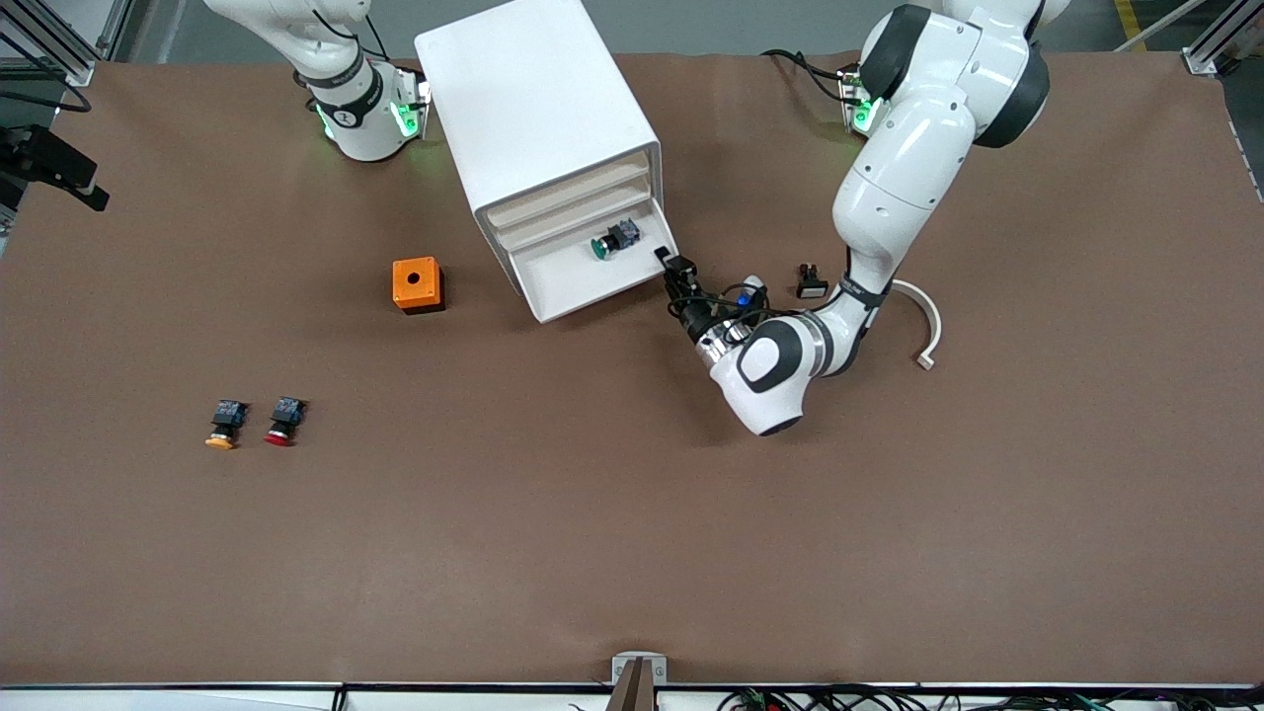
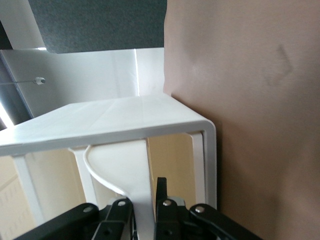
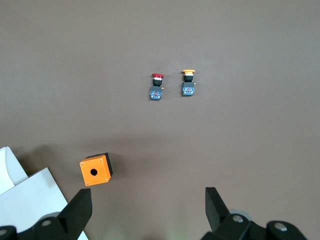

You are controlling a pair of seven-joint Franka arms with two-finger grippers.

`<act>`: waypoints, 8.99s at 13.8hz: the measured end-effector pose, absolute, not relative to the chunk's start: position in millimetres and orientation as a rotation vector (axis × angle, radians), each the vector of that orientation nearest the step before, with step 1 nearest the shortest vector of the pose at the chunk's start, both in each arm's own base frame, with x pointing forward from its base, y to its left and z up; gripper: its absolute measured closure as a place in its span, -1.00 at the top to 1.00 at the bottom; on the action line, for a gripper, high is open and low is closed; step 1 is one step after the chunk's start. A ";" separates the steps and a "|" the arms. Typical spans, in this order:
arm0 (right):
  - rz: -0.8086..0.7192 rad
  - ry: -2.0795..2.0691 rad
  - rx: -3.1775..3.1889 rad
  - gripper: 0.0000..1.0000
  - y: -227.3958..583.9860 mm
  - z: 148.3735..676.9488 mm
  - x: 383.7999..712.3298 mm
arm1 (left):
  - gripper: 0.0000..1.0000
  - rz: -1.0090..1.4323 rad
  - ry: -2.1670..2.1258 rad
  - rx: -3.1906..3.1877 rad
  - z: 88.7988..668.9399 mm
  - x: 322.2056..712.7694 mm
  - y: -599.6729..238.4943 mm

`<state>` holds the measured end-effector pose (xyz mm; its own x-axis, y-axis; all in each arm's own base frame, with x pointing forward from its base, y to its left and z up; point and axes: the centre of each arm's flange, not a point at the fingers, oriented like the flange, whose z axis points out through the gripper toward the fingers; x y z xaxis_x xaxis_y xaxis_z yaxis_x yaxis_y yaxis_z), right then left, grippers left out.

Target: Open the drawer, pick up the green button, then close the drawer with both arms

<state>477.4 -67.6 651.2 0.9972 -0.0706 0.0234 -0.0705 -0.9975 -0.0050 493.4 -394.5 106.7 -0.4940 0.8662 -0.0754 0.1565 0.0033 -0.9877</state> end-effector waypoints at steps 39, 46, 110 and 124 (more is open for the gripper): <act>0.175 0.259 -3.126 1.00 -98.0 560.5 558.1 | 1.00 1.578 -1.402 -2.839 245.9 652.8 -300.0; 0.178 0.286 -3.124 1.00 -96.5 560.2 558.2 | 1.00 1.259 -1.223 -3.137 259.4 668.3 -293.6; -0.001 1.469 -2.868 1.00 545.2 320.8 389.6 | 1.00 0.076 -0.997 -3.018 279.2 636.1 -380.9; -0.035 1.444 -2.951 0.82 551.2 270.3 379.5 | 1.00 0.016 -1.144 -2.991 270.3 641.3 -380.1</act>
<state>379.5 551.2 270.3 0.6157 -0.7837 0.0820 -0.7868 -0.6055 0.1198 641.3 -380.1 270.3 0.7451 0.6663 -0.0312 0.6669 -0.7433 0.0531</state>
